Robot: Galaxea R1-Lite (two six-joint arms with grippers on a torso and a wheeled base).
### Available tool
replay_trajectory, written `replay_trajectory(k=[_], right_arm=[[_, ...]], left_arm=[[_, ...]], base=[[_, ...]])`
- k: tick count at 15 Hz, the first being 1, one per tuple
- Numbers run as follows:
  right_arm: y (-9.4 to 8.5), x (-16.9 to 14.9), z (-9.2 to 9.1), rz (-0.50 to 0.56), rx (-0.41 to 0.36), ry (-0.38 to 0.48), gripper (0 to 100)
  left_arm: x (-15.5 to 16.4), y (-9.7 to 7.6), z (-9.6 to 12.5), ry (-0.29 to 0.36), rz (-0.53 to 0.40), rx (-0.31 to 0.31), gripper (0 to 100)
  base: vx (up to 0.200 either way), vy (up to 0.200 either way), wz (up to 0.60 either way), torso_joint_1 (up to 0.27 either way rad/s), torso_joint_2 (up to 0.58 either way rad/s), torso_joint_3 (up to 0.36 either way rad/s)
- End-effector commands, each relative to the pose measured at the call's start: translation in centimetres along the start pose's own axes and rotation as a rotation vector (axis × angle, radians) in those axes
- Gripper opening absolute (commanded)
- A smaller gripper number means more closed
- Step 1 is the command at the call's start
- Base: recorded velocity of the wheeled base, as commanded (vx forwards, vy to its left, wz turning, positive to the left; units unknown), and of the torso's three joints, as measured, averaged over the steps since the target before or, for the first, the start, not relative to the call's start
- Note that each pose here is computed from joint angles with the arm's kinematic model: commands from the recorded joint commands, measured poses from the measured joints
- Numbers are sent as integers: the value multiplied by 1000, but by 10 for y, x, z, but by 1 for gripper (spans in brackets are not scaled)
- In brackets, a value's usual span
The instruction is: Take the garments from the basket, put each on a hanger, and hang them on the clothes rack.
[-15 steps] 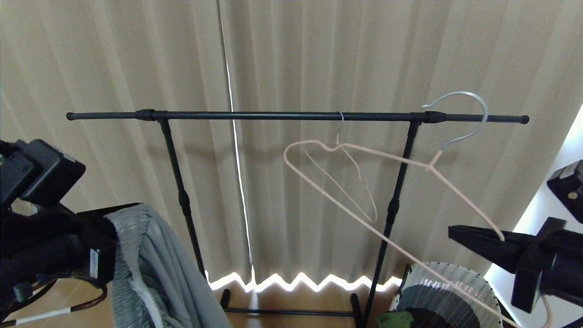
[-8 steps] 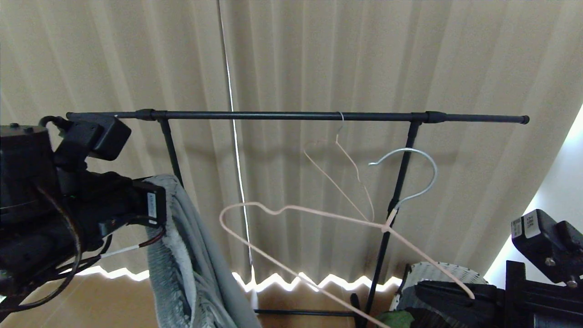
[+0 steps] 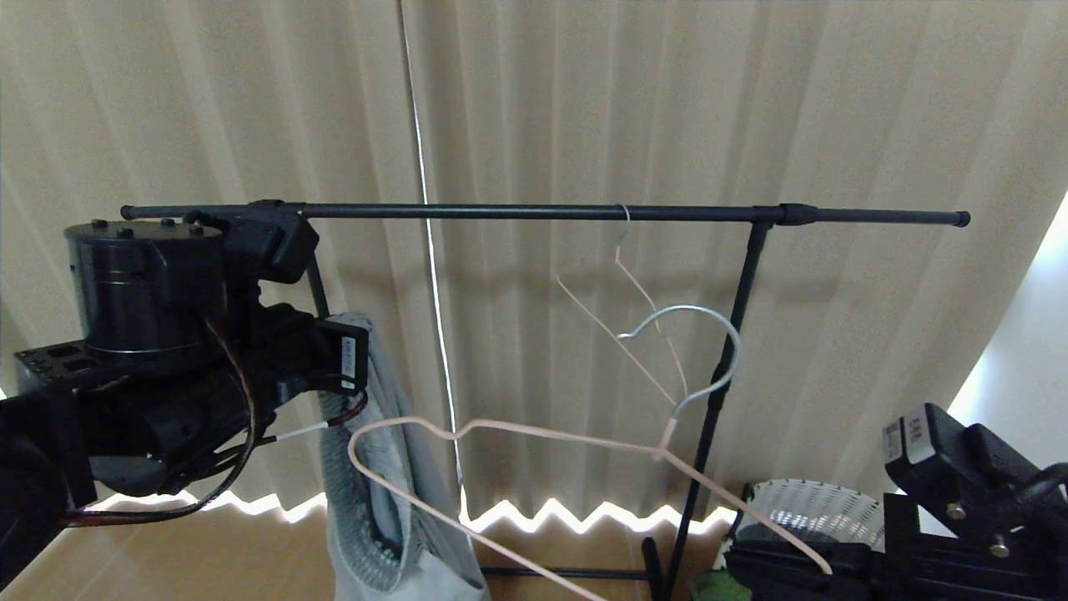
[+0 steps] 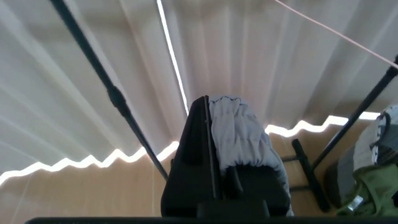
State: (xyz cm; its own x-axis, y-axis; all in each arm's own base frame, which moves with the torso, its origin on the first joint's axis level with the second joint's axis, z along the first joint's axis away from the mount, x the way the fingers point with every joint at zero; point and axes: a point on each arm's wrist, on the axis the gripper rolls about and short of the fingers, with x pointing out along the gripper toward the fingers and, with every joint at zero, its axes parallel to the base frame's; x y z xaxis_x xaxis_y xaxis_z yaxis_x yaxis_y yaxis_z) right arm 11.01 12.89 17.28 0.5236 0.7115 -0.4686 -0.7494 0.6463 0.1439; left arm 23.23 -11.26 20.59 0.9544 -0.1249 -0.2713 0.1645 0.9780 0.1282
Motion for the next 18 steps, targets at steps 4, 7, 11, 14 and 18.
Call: replay_trajectory(k=[4, 7, 11, 14, 18], right_arm=[[2, 39, 24, -19, 89, 48, 0], [8, 67, 36, -139, 170, 34, 0], [22, 78, 43, -127, 249, 25, 0], [22, 89, 46, -195, 266, 13, 0], [22, 104, 54, -257, 283, -13, 0]], left_arm=[[2, -1, 16, 25, -3, 28, 0], [2, 6, 19, 74, 21, 34, 0], [9, 12, 14, 98, 56, 28, 0], [9, 15, 14, 105, 125, 39, 0], [7, 18, 8, 167, 134, 113, 0]], base=[[0, 0, 0, 0, 0, 0], [0, 0, 0, 0, 0, 0], [0, 0, 0, 0, 0, 0], [0, 0, 0, 0, 0, 0], [0, 0, 0, 0, 0, 0]])
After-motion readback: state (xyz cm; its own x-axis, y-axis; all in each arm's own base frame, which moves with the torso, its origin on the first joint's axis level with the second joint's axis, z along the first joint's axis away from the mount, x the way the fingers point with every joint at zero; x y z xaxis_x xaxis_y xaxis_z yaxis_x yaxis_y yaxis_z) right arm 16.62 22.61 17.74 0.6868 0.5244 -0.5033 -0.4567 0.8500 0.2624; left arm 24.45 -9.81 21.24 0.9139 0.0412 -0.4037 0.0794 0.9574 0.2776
